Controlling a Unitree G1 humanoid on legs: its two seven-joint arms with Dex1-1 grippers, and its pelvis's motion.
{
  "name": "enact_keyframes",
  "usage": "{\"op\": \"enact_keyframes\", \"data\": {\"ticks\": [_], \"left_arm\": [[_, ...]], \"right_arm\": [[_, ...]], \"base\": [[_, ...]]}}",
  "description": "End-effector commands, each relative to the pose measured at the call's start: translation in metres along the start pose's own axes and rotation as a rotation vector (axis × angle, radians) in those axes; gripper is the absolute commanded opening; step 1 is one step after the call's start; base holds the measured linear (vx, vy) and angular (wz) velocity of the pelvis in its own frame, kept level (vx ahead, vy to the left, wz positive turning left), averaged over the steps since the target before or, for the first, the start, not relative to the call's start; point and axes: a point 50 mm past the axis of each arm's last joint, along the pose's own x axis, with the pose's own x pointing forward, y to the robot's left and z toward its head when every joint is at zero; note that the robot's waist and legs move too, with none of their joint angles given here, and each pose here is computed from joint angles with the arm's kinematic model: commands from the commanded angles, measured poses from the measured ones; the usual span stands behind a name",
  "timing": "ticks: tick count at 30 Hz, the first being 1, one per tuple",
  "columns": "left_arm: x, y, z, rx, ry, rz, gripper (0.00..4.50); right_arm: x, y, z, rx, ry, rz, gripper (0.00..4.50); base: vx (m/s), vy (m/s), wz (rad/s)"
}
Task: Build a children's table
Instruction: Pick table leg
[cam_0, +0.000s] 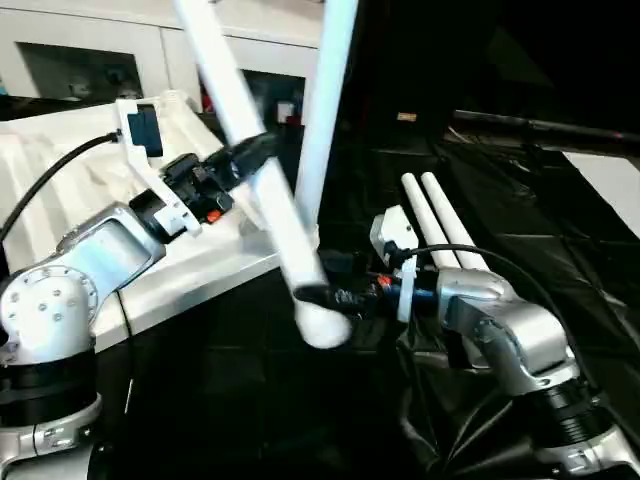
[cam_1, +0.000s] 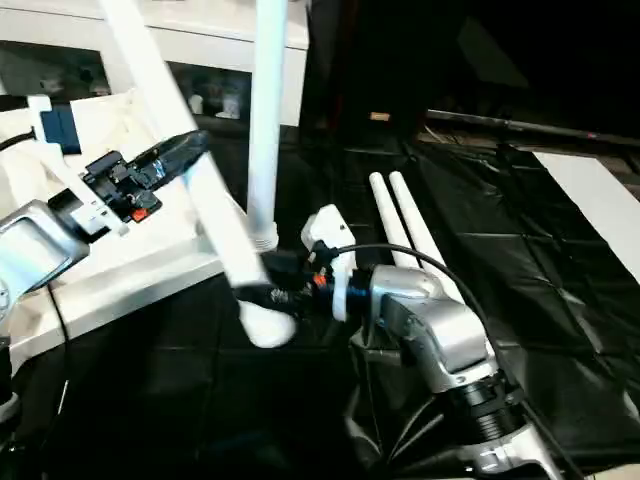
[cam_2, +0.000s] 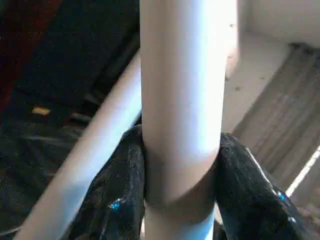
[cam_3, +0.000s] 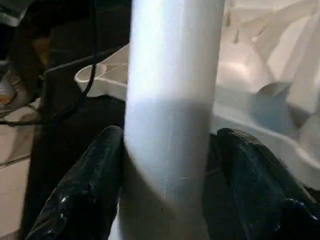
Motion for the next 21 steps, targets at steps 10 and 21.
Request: {"op": "enact_keyframes", "data": {"ticks": [10, 21], "left_arm": [[0.002, -0.011, 0.004, 0.029, 0.018, -0.087, 1.7], [0.006, 0.007, -0.005, 0.021, 0.037, 0.097, 2.66]], "right_arm": [[-0.005, 0.0, -0.001, 0.049, 0.011, -0.01, 1.96], [0.004, -0.006, 0.0, -0.06, 0.003, -0.135, 1.87]], "base": [[0.0, 0.0, 0.0], [0.0, 0.0, 0.0]]}}
